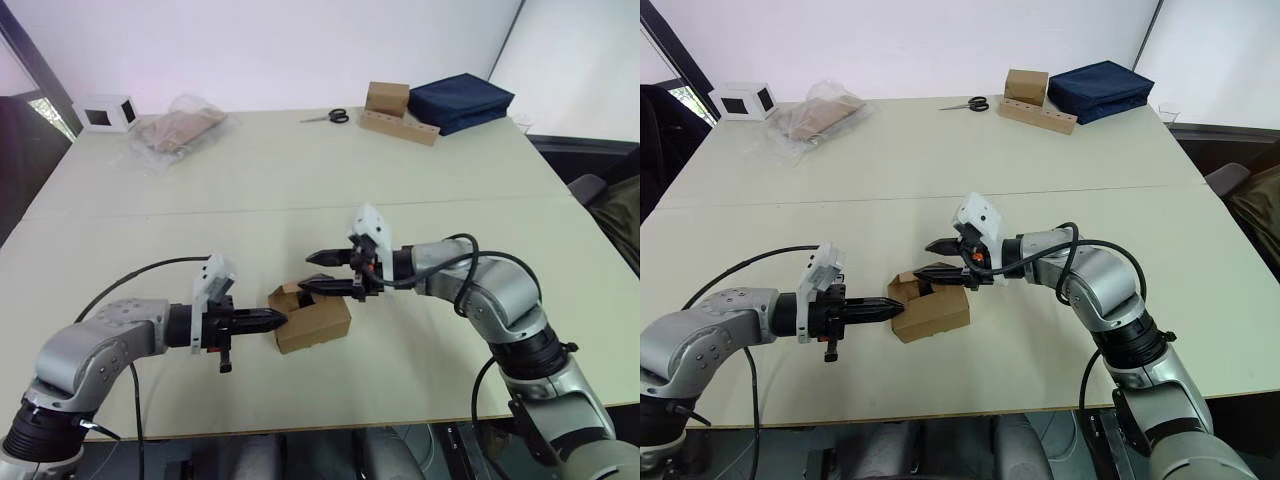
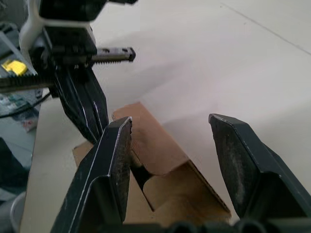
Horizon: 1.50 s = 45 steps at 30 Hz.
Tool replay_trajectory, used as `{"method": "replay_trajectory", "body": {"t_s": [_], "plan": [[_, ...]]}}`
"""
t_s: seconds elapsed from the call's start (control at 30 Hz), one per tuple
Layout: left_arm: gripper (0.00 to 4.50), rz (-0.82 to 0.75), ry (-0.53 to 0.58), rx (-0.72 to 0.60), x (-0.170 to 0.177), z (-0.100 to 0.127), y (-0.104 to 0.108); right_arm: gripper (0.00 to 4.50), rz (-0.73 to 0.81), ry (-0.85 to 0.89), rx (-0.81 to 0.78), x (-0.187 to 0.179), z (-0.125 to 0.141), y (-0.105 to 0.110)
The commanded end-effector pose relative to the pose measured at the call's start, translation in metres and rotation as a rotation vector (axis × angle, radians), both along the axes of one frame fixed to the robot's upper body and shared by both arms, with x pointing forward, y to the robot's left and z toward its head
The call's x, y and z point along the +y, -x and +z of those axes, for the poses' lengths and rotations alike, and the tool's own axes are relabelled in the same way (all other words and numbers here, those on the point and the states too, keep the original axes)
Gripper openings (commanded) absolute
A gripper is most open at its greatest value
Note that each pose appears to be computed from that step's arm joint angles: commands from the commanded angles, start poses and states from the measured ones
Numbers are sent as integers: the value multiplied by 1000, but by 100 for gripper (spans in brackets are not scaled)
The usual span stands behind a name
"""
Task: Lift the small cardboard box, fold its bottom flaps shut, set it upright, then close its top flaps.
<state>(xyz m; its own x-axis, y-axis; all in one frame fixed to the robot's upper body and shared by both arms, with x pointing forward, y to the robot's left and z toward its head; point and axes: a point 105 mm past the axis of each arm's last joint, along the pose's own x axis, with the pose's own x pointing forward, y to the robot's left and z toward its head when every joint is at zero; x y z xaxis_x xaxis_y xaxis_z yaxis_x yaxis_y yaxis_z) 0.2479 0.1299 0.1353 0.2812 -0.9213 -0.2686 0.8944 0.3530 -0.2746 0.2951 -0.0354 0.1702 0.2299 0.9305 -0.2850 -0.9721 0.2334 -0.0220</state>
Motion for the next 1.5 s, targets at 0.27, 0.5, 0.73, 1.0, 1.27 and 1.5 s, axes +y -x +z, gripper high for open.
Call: {"method": "replay_trajectory", "body": {"t_s": [0.27,0.5,0.73,1.0,1.27,1.5], "plan": [[0,17,-7,-16,1,2,0,261,19,44,-94,0,-5,5],[0,11,-11,-14,0,2,0,261,44,-17,-68,-1,0,15],[0,15,18,-23,1,10,-3,261,39,-3,-68,0,-5,16],[0,63,180,-58,9,49,-12,261,42,-7,-63,1,-6,16],[0,124,139,-40,-2,30,-26,261,35,-19,-61,3,-5,16],[0,133,113,-31,-6,18,-28,261,31,-22,-64,2,-3,17]]}}
